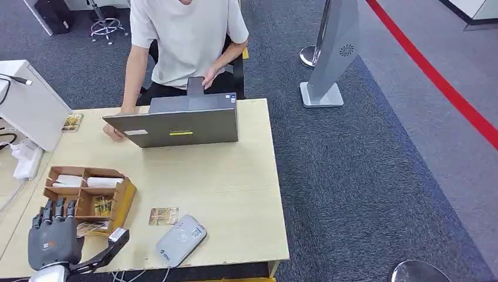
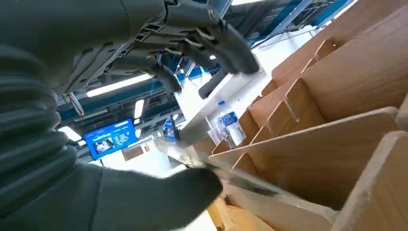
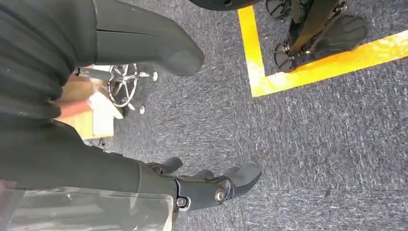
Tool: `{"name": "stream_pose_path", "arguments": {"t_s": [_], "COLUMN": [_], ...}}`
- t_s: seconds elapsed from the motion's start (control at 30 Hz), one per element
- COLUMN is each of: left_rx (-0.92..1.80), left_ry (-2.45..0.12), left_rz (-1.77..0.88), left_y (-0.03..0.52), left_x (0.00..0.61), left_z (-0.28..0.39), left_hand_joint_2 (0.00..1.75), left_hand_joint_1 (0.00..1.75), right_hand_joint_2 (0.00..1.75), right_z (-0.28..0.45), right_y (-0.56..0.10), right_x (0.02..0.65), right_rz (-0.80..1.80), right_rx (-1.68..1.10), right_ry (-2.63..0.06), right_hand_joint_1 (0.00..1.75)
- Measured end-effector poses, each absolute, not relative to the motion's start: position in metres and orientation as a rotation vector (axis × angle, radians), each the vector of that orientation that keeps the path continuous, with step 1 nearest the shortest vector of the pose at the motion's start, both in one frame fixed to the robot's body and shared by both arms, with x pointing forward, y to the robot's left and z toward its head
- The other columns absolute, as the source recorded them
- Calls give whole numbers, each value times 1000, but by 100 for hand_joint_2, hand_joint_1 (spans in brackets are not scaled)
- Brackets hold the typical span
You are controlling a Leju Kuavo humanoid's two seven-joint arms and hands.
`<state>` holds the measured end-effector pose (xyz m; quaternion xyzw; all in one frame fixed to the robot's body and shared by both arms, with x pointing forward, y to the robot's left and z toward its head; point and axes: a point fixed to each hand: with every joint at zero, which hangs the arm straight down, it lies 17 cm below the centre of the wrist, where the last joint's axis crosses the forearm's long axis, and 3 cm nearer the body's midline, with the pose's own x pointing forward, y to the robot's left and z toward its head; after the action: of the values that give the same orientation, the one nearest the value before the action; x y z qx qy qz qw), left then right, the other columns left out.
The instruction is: Pass the card to the sensor for recognition and then transmit it.
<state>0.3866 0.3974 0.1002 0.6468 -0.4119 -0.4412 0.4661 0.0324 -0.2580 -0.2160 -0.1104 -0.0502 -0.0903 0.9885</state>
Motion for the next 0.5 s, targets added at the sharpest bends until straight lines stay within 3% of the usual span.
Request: {"name": "stream_pose_path", "arguments": {"t_s": [0.5], "left_rx": [1557], "left_ry": [-1028], "left_rz": [-1118], "left_y": [388], "left_x": [388], "left_z": [95], "left_hand_joint_2": [175], "left_hand_joint_1": [175], "right_hand_joint_2": [175], "right_z": [-213], "right_y": [-258], "right_x": [35], "right_rz": [-186], "right_rx": [-225], "right_ry": [-107], "right_hand_joint_1": [0]}}
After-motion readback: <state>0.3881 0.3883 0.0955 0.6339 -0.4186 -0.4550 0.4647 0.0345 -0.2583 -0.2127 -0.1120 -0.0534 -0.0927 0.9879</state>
